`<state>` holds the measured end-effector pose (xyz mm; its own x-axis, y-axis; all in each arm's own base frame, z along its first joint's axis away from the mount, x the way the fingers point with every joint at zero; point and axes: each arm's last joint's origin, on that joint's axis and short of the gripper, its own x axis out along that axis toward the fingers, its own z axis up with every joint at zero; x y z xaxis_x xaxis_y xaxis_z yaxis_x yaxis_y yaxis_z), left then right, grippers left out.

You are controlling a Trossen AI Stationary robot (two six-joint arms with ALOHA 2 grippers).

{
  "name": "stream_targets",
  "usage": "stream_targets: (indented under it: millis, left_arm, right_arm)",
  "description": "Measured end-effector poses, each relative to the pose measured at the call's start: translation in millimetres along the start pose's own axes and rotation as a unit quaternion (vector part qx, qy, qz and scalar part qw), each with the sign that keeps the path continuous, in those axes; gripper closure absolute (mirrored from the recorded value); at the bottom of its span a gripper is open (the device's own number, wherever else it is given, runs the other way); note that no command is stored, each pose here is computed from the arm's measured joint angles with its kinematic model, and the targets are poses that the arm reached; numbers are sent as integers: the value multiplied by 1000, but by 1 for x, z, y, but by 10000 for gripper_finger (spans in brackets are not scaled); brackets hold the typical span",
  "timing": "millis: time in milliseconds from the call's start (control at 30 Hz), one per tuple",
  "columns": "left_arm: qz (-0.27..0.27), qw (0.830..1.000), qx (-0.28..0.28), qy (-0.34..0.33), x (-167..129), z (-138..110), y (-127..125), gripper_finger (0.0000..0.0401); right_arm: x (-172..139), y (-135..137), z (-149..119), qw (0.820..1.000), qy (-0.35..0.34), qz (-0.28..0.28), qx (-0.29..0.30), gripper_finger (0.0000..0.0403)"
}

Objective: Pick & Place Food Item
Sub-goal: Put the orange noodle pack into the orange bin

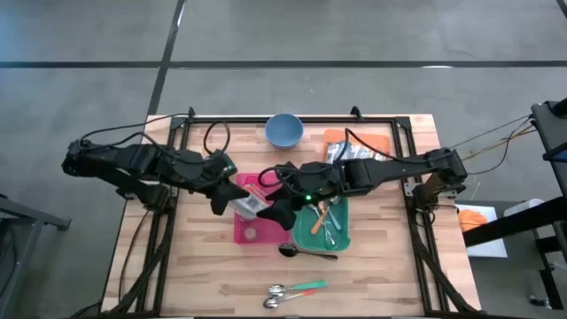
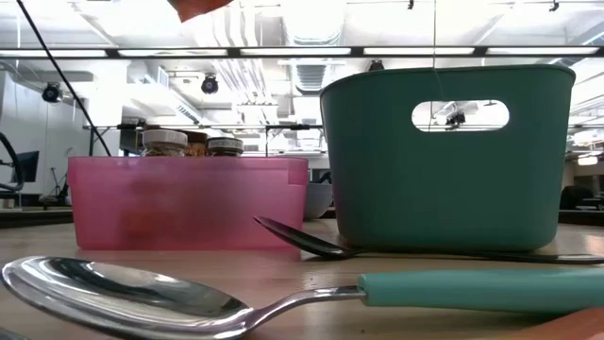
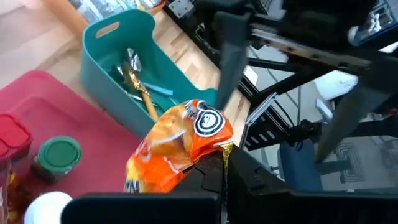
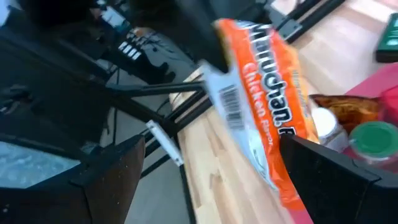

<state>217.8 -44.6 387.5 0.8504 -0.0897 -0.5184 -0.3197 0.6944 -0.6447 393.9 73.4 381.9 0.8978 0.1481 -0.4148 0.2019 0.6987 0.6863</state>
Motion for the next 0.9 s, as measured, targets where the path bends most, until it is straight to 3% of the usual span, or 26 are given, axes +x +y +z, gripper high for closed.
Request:
stream_targets:
  millis: [300,533,900]
  left_arm:
    - [-9,999,38,2,4,12,-15,401]
    - [5,999,38,27,-1,12,-14,401]
    - [-23,999,33,24,-1,14,-18,401]
  right_arm:
    - [0,-3,3,1000,-5,-9,-2,36]
    - [-10,-3,4,1000,1,-18,-18,36]
    - [-13,-2,5,998,-5,-18,-60,36]
